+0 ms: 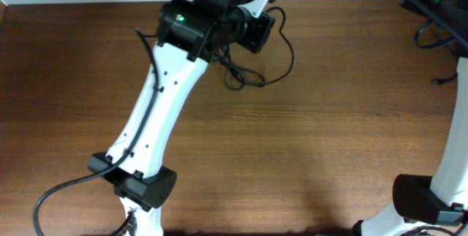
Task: Untangle cables
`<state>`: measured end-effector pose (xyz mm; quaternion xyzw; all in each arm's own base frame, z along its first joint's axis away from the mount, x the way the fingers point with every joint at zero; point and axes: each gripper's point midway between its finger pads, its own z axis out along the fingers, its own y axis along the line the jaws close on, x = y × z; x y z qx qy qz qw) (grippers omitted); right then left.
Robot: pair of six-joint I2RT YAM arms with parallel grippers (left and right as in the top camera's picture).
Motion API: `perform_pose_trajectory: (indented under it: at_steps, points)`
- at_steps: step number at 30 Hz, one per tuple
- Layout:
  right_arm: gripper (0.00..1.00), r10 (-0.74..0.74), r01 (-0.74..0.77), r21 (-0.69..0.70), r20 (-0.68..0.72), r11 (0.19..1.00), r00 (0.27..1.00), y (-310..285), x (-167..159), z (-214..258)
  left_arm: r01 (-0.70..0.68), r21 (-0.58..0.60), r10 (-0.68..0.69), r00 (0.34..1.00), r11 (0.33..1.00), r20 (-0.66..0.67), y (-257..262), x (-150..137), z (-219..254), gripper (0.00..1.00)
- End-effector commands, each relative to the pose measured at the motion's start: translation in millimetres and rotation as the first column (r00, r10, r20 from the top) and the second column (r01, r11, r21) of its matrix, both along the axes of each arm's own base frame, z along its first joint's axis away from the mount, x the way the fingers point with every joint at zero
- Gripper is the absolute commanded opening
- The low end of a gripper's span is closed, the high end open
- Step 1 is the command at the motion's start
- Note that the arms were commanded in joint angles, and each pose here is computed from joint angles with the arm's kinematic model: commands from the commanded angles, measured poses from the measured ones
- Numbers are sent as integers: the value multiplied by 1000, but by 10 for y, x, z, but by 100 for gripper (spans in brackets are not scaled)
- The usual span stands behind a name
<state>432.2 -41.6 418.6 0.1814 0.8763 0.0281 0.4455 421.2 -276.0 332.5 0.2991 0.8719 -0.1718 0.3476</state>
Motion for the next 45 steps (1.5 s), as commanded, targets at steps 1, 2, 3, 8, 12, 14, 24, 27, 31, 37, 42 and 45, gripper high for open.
perform_pose_trajectory:
  at_steps: [1, 2, 3, 8, 12, 14, 24, 27, 31, 37, 42, 45]
  points:
    - [9, 3, -3, -20, 1, 1000, 1000, -6, -9, 16, 55, 9, -55, 998, 998, -26, -187, -39, -188, 0]
    - [12, 3, -3, -19, 0, 1000, 1000, -8, -8, 11, 66, 16, -65, 997, 998, -41, -241, -52, -265, 0]
    - [14, 6, -6, -23, -2, 1000, 1000, -7, -8, 7, 74, 23, -73, 996, 997, -53, -286, -58, -332, 0]
    - [65, 7, -8, -24, -11, 1000, 1000, -7, -14, -11, 106, 48, -101, 991, 993, -90, -511, -11, -662, 99]
    - [81, 34, -35, -43, -25, 998, 999, 10, -27, -33, 109, 12, -110, 994, 994, 12, -552, 151, -437, 99]
    - [81, 47, -48, -50, -39, 998, 998, 31, -25, -67, 95, -16, -93, 993, 995, 68, -501, 220, -194, 99]
    - [79, 172, -183, -64, -150, 981, 974, 507, 237, -492, -77, -120, 119, 914, 990, 389, 268, 195, 1331, 99]
    - [78, 209, -222, -68, -163, 973, 964, 653, 276, -554, -107, -70, 125, 921, 992, 370, 366, 148, 1247, 99]
    - [79, 404, -426, -120, -173, 897, 898, 1090, 290, -579, -301, -4, 273, 859, 954, 434, 761, 273, 1317, 99]
    - [79, 816, -846, -295, -256, 444, 518, 2093, 368, -908, -490, -100, 453, 686, 866, 569, 1475, -20, 2019, 99]
    - [81, 842, -879, -258, -272, 402, 465, 2500, 826, -1573, -547, -136, 511, 625, 826, 590, 1965, -453, 2309, 99]
    - [80, 890, -931, -180, -280, 318, 359, 2855, 913, -2111, -569, -144, 534, 613, 810, 582, 2140, -628, 2350, 99]
